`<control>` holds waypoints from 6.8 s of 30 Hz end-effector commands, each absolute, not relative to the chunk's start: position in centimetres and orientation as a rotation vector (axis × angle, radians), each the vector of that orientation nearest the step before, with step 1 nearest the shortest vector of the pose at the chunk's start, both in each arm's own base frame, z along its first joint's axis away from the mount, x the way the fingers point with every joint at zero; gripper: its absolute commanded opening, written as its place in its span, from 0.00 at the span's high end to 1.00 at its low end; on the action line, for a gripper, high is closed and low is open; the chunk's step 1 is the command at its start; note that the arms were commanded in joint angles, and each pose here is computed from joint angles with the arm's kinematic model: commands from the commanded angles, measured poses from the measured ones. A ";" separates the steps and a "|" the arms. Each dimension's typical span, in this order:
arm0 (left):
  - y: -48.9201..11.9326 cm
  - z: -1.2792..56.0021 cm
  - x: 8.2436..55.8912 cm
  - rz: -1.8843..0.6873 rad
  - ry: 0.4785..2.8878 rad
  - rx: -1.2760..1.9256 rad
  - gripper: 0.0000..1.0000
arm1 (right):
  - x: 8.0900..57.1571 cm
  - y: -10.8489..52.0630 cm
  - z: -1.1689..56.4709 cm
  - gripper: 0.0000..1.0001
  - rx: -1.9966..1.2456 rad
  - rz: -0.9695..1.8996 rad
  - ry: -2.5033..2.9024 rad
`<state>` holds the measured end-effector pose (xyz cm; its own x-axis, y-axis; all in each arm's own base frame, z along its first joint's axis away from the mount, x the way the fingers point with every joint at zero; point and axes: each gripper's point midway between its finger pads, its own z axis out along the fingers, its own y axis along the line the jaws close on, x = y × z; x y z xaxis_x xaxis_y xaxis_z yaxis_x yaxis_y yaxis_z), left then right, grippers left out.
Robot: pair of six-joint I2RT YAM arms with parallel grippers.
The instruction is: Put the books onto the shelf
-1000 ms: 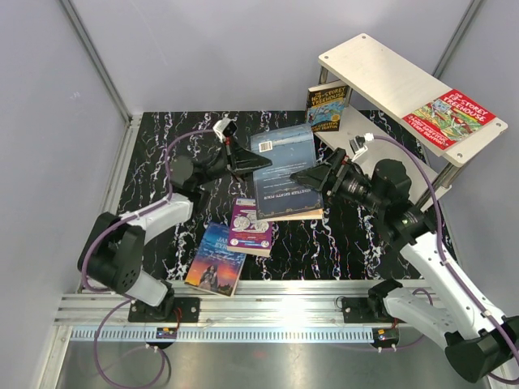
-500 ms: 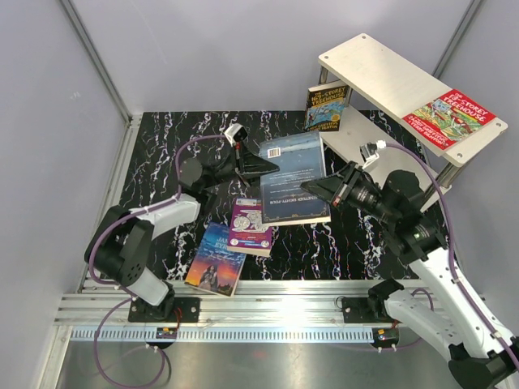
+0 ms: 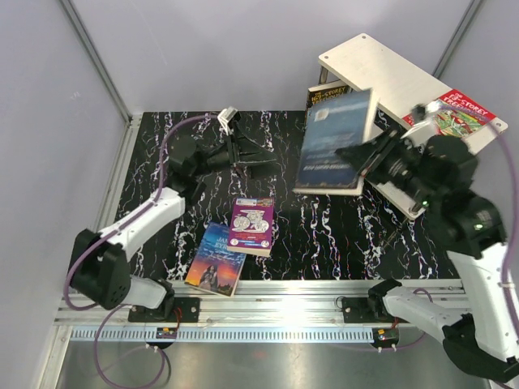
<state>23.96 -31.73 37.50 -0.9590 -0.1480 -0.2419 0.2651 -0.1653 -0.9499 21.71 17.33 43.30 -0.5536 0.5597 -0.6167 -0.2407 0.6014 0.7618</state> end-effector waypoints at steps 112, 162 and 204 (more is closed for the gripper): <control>-27.1 26.3 24.1 -1.476 2.314 0.249 0.01 | 28.1 -16.4 35.9 0.00 1.441 0.516 1.944; -28.3 25.4 24.2 -1.453 2.369 0.290 0.01 | 23.2 -21.9 36.4 1.00 1.586 -0.056 1.866; -22.0 18.6 27.7 -0.825 2.500 -0.060 0.01 | 22.8 -2.2 42.3 0.32 1.107 0.458 1.796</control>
